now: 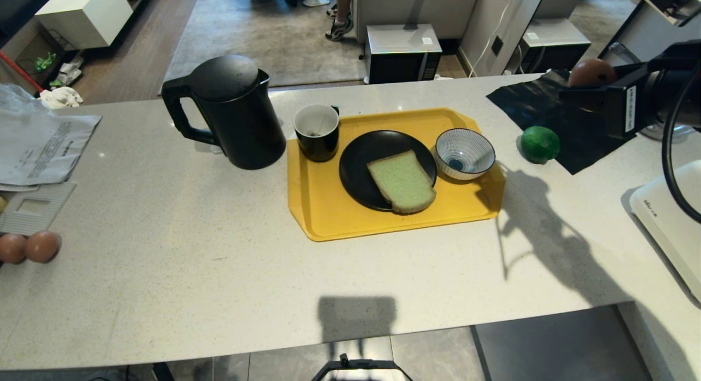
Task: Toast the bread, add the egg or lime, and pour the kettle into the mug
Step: Put the egg in the bowl
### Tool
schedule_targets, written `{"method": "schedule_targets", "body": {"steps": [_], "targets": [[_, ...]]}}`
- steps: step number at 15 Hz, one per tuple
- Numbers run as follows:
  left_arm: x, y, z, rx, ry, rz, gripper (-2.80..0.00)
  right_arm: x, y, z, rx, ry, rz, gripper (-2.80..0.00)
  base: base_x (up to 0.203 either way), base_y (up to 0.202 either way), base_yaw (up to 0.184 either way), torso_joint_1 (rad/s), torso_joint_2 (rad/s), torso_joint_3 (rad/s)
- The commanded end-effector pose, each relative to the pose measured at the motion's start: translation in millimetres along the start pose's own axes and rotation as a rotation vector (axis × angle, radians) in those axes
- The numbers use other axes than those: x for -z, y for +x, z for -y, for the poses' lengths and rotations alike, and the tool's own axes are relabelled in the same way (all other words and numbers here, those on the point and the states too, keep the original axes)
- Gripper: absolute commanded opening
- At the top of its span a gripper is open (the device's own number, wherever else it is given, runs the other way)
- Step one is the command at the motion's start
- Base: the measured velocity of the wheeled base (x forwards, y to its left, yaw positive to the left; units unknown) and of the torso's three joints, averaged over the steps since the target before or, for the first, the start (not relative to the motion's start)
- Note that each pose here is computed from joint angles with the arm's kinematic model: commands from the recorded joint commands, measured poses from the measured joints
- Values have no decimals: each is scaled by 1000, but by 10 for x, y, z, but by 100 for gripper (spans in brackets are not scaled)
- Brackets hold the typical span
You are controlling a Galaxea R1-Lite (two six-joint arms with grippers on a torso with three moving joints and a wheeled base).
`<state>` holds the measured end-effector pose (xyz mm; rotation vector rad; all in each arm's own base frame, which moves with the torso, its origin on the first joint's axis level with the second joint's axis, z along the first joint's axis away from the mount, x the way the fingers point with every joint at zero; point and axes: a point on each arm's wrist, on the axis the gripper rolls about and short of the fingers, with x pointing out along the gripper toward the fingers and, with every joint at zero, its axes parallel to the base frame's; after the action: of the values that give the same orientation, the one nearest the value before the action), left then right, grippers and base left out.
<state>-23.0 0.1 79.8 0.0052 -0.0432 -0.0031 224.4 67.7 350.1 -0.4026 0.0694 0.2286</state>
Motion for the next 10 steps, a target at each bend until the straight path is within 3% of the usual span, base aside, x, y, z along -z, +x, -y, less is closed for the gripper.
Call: {"method": "schedule_targets", "body": {"steps": [1, 6, 10], "targets": [[47, 9, 0, 0, 1, -14, -280, 8, -6, -7, -1, -5, -3, -280, 0, 0, 0, 0, 0, 0], [48, 9, 0, 0, 1, -15, -280, 76, -20, -33, -10, -8, -23, -280, 14, 0, 1, 0, 1, 0], [47, 9, 1, 1, 1, -14, -280, 86, -16, -37, -12, -9, -26, -280, 184, 0, 0, 7, 5, 5]]}}
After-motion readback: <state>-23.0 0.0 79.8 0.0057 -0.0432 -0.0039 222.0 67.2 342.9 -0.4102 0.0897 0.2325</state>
